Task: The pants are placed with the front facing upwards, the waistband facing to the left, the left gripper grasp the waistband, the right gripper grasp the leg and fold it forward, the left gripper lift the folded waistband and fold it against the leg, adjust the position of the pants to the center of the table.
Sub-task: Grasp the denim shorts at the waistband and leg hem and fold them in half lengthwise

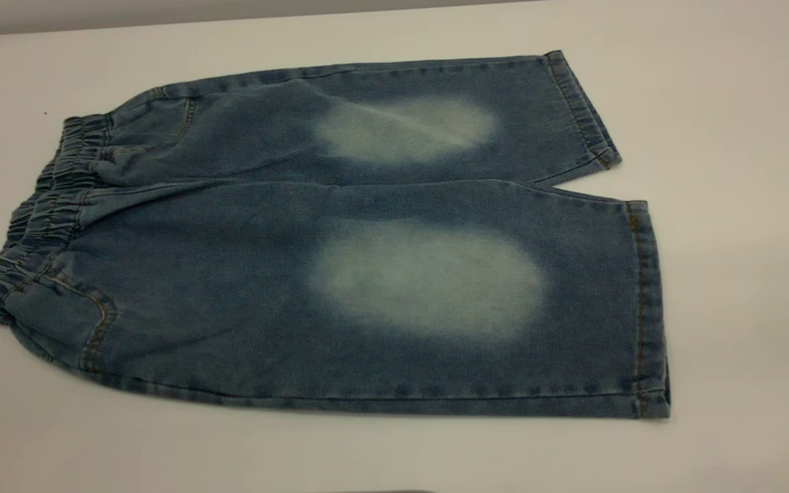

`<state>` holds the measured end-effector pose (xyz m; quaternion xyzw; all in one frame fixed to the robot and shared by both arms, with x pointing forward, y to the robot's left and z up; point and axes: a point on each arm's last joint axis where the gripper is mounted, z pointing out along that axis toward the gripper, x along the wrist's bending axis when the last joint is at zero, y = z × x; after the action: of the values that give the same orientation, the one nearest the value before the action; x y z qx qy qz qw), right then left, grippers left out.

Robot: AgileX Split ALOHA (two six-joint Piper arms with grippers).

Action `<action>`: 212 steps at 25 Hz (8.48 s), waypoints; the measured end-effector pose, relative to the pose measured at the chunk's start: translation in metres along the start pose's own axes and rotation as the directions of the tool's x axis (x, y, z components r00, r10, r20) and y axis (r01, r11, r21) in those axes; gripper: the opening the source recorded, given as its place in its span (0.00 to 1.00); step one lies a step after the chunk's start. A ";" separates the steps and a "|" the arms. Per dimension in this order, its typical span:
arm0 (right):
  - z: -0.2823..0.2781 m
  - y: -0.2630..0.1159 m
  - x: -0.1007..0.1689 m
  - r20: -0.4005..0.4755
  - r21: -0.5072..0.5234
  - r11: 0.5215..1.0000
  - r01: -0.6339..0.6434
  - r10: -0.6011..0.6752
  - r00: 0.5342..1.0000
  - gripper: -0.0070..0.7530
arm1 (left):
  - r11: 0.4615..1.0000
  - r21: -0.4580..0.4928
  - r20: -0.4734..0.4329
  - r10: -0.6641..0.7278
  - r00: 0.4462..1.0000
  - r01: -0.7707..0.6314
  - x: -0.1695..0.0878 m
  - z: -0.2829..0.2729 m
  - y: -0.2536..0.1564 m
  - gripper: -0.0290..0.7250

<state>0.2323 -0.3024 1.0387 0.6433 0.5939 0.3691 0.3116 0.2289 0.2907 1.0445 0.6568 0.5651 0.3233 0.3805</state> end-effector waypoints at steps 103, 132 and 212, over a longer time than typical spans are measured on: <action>0.264 -0.043 0.058 -0.145 0.822 0.540 -0.182 0.507 0.850 0.66 | 0.636 0.623 -0.213 -0.422 0.881 0.455 0.073 0.341 0.020 0.11; 0.332 -0.090 0.066 -0.146 0.859 0.448 -0.249 0.680 0.719 0.57 | 0.659 0.619 -0.095 -0.478 0.873 0.428 0.063 0.341 0.028 0.11; 0.500 0.092 0.068 -0.169 0.597 0.440 -0.670 0.886 0.431 0.56 | 0.471 0.252 -0.120 -0.851 0.511 0.845 0.094 0.465 0.059 0.65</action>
<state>0.7056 -0.2257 0.8563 0.7911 0.3345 0.4672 -0.2098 0.6698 0.3169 0.8622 0.3409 0.8506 0.0025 0.4003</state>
